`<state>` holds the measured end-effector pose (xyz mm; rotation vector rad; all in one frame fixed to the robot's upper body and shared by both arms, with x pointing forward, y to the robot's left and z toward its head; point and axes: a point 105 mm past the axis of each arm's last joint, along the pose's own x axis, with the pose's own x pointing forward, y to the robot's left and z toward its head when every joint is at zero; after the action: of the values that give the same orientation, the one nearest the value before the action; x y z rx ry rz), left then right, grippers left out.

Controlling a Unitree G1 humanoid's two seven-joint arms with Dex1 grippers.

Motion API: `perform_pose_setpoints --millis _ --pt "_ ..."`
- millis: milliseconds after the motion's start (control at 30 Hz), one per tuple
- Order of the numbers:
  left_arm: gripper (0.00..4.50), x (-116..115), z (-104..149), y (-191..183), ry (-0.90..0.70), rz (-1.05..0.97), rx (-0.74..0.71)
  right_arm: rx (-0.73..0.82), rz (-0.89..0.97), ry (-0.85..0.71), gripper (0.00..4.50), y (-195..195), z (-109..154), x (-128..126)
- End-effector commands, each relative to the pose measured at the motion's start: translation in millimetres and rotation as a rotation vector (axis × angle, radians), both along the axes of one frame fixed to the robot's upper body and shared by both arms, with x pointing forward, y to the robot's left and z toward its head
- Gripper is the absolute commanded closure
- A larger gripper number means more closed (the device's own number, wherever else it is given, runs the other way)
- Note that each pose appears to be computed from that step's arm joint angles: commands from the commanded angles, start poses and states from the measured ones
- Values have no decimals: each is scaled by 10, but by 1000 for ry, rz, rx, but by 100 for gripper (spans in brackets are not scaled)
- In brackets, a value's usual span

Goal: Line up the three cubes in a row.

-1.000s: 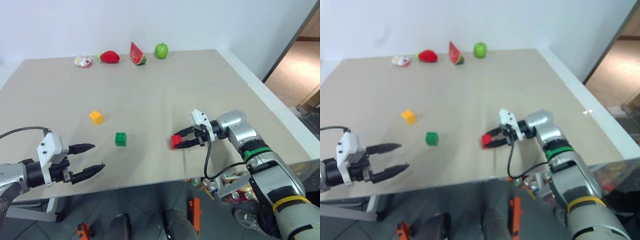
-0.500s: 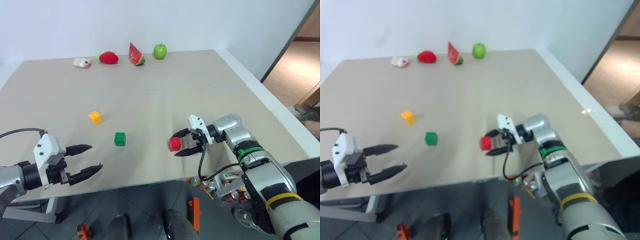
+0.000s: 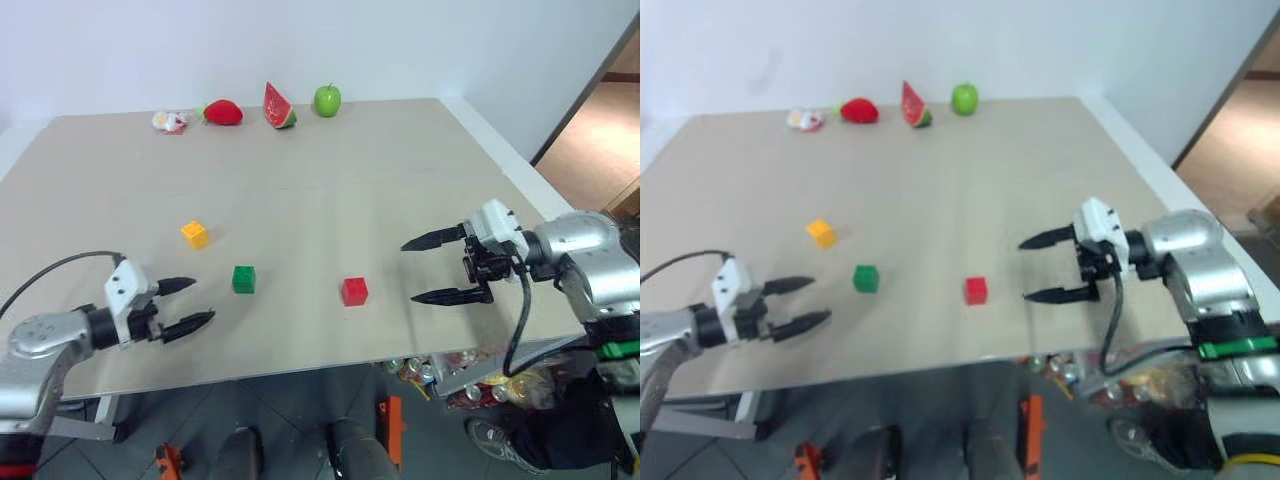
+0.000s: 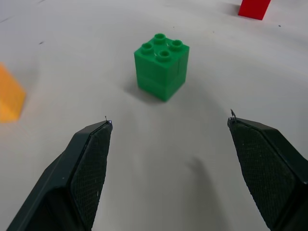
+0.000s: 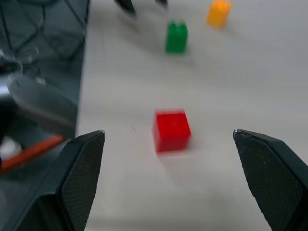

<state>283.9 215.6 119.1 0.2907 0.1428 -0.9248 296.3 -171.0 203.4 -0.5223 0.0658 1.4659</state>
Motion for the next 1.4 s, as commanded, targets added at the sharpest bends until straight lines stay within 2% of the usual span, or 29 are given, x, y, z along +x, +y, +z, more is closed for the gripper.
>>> perform_pose_setpoints --millis 33,100,433,967,1000,1067,1233,1267,1400 --pt "50 168 -19 -78 -43 -49 17 176 -24 -60 7 180 381 -138" --pt "50 292 -34 -151 -51 -85 21 237 -37 -47 7 296 399 -207" --pt "50 645 -50 -242 -51 -168 43 312 -54 65 7 558 186 -478" --pt "50 685 -76 -499 -22 -281 11 310 -99 69 7 544 130 -388" --pt "92 689 -71 -502 -23 -280 8 306 -100 69 0 544 121 -380" --pt "134 686 -62 -508 -21 -284 0 303 -100 68 0 543 111 -373" --pt "306 653 -85 -470 -12 -289 9 298 -115 64 0 518 94 -333" --pt "320 650 -84 -469 -11 -290 12 296 -123 65 0 502 85 -322" --pt "320 600 -78 -534 -17 -345 49 266 -173 62 0 378 29 -262"
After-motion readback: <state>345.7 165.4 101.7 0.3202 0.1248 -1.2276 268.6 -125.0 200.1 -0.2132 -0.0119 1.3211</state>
